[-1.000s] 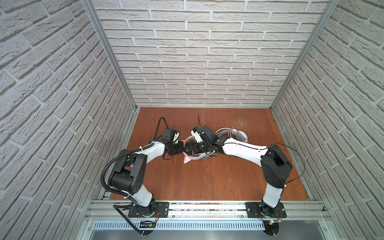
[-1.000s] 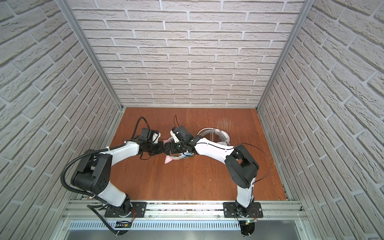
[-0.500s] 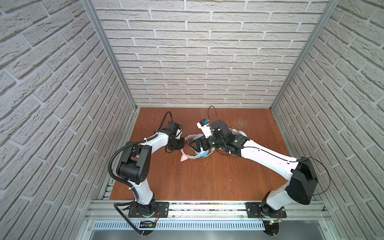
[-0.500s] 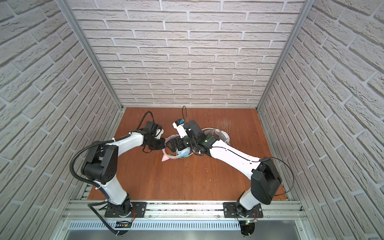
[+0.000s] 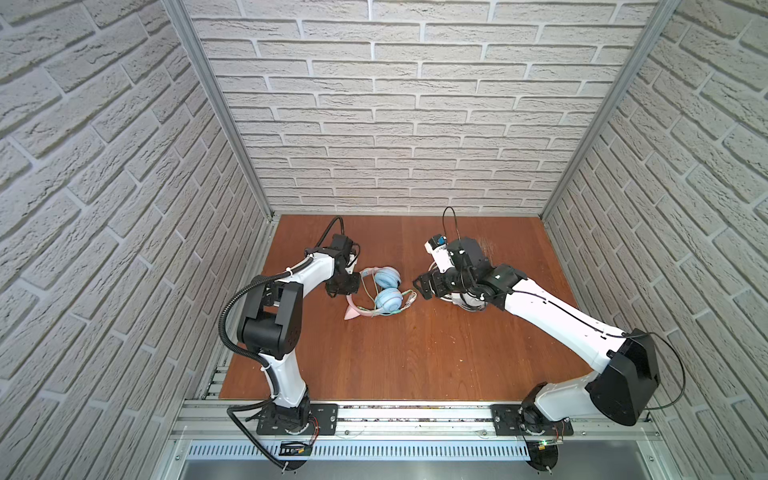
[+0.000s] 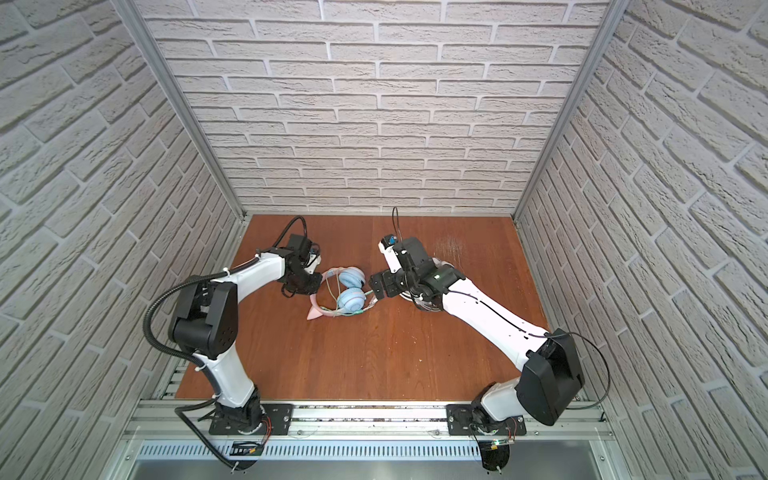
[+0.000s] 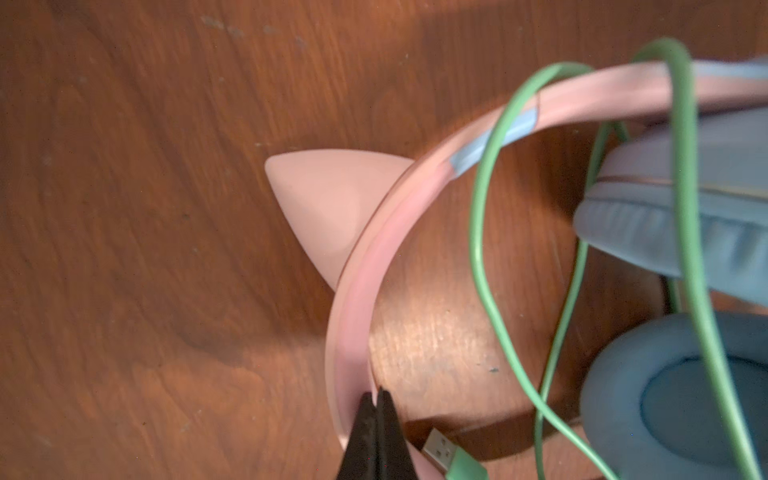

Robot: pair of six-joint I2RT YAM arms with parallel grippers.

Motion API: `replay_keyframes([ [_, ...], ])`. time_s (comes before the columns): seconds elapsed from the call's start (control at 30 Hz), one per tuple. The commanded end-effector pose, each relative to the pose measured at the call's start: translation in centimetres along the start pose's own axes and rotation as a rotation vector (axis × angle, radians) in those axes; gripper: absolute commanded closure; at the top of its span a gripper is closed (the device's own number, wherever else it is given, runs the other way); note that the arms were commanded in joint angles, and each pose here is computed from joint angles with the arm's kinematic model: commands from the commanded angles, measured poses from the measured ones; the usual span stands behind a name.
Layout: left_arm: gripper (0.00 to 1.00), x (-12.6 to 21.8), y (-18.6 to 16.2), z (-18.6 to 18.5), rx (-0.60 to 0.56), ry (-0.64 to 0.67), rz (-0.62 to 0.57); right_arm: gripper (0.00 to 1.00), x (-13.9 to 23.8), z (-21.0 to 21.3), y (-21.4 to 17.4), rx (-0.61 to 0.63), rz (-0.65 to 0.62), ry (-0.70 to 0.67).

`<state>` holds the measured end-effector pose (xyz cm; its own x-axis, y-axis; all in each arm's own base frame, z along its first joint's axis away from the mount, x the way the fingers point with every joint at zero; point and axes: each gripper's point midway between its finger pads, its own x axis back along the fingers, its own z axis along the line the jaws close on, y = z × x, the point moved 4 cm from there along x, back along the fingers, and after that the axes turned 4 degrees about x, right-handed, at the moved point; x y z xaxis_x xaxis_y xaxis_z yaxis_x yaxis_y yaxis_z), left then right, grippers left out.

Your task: Wrap the headphones

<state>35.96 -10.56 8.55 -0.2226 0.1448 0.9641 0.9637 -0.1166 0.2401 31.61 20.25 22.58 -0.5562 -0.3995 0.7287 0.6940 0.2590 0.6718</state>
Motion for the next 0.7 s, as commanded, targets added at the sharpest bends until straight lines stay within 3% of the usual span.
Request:
replay_keyframes([
  [0.0,1.0,0.0,0.4,1.3,-0.041,0.049,0.017,0.0,1.1,-3.2,-0.9,-0.023,0.036,-0.082],
  [0.13,1.0,0.0,1.2,1.5,-0.044,0.051,0.003,0.0,2.1,-6.8,-1.7,-0.077,0.065,-0.18],
  [0.2,1.0,0.1,1.7,1.5,-0.042,0.049,-0.007,0.05,2.7,-9.2,-2.1,-0.136,0.073,-0.229],
  [0.37,1.0,2.7,3.5,0.1,-0.005,-0.031,-0.121,0.35,4.4,-15.3,-4.0,-0.274,0.109,-0.379],
  [0.43,0.96,4.3,4.3,-0.3,0.015,-0.058,-0.176,0.42,4.7,-17.6,-4.9,-0.33,0.12,-0.422],
  [0.67,0.72,10.7,5.7,-1.7,0.056,-0.131,-0.373,0.75,3.7,-23.1,-7.0,-0.418,0.177,-0.509],
])
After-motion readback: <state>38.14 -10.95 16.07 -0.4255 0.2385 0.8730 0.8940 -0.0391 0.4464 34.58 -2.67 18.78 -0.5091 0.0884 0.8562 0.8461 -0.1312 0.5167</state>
